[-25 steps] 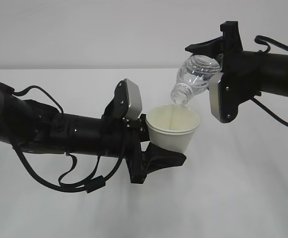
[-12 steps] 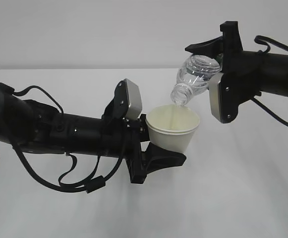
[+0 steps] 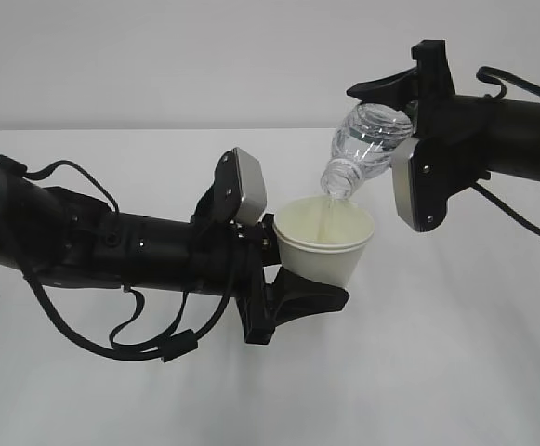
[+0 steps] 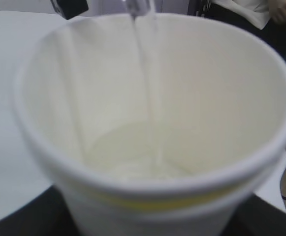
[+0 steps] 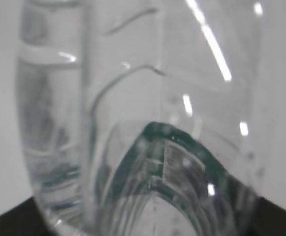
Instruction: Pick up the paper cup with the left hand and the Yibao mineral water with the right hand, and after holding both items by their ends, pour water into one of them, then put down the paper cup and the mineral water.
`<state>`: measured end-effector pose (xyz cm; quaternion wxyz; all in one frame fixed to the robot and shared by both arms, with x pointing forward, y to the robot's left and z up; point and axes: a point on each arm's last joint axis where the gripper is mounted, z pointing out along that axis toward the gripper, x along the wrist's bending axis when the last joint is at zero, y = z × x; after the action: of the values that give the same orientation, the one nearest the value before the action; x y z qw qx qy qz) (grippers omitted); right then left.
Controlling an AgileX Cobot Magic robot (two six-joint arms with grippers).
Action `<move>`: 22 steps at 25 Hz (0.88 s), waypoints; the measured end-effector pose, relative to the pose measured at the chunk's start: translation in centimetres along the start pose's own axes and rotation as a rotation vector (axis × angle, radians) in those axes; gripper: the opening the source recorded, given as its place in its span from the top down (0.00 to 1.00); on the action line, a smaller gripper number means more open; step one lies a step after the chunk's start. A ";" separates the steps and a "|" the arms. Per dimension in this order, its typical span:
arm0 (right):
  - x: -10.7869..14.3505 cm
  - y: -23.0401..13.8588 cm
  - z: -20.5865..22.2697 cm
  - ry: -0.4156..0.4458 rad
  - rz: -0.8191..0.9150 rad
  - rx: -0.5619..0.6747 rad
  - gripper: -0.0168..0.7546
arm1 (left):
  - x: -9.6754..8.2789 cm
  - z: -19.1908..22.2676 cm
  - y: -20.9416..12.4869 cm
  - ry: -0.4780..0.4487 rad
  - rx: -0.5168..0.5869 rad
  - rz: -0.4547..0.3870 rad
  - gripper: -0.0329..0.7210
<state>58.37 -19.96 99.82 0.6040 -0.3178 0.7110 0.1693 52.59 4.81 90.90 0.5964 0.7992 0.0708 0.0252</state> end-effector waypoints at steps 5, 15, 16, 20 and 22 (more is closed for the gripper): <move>0.0 0.0 0.0 -0.001 -0.005 0.002 0.38 | 0.0 0.0 0.0 0.000 0.000 0.000 0.38; 0.0 0.0 0.0 -0.002 -0.011 0.004 0.38 | -0.1 0.0 0.1 -0.012 -0.014 0.001 0.38; 0.0 0.0 0.0 -0.002 -0.010 0.004 0.38 | -0.1 0.0 0.1 -0.012 -0.014 0.001 0.38; 0.0 0.0 0.0 -0.004 -0.009 0.004 0.38 | -0.1 0.0 0.1 -0.013 -0.013 0.002 0.38; 0.0 0.0 0.0 -0.004 -0.009 0.004 0.38 | -0.1 0.0 0.1 -0.013 -0.013 0.002 0.38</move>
<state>58.39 -19.98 99.86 0.6067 -0.3197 0.7086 0.1659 52.48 4.76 91.02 0.6020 0.7955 0.0658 0.0212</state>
